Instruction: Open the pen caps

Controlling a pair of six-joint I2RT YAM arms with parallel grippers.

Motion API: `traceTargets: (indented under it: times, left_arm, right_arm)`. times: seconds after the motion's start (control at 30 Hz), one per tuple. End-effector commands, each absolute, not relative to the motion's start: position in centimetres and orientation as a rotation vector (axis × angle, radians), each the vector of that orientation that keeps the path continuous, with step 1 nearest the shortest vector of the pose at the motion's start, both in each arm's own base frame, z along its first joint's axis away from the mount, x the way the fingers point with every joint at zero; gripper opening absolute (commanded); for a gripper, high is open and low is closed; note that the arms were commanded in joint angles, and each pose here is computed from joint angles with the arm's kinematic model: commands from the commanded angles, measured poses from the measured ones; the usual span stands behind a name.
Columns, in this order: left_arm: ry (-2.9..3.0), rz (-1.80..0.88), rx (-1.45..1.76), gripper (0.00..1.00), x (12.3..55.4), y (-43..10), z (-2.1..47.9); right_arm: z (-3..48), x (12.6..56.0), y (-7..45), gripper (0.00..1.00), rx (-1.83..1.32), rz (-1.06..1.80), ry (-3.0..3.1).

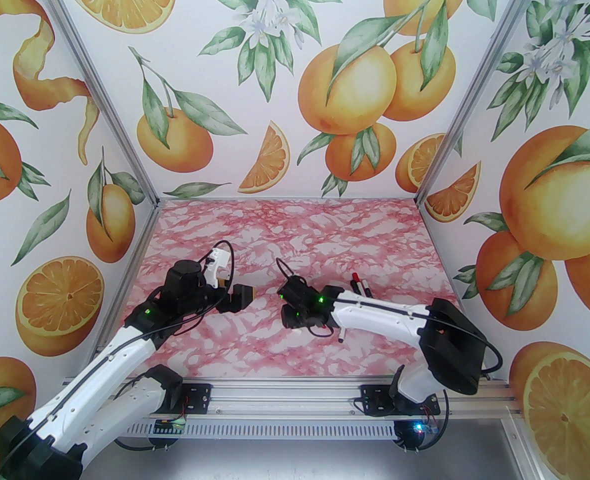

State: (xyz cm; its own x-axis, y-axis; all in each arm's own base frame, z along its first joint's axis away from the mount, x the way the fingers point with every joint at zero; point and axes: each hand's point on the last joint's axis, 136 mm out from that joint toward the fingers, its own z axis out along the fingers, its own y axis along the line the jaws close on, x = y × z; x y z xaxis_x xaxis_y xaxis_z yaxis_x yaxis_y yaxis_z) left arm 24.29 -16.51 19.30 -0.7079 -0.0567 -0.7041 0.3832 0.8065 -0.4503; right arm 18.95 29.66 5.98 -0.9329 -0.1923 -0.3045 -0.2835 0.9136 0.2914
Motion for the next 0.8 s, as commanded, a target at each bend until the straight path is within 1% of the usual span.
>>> traceTargets:
  times: [0.0,0.1,0.17,0.23,0.3,0.67,0.7,0.77]
  left_arm:
    - [2.254,-0.727,0.14,1.0,24.3,-14.8,19.8]
    - [2.25,-0.731,0.123,1.0,24.2,-14.5,19.9]
    - [2.252,-0.736,0.121,1.0,24.1,-14.5,19.9]
    - [2.257,-0.736,0.119,1.0,24.1,-14.5,19.8]
    - [2.256,-0.737,0.117,1.0,24.0,-14.5,19.7]
    - [2.26,-0.74,0.125,1.0,23.8,-14.5,19.8]
    - [2.262,-0.738,0.12,1.0,23.8,-14.4,19.7]
    - [2.265,-0.732,0.114,1.0,23.8,-14.3,19.7]
  right_arm:
    - [5.5,16.3,30.9,0.29,-0.374,0.637,2.847]
    - [4.7,14.4,31.5,0.25,-0.433,0.674,2.878]
    - [4.2,13.2,31.8,0.23,-0.477,0.686,2.891]
    - [3.7,12.7,31.8,0.19,-0.491,0.67,2.905]
    - [3.2,12.6,31.5,0.18,-0.481,0.654,2.912]
    - [2.5,12.4,30.9,0.16,-0.501,0.578,2.93]
    - [2.7,12.3,31.1,0.15,-0.515,0.591,2.922]
    - [4.2,11.0,32.8,0.16,-0.617,0.724,2.869]
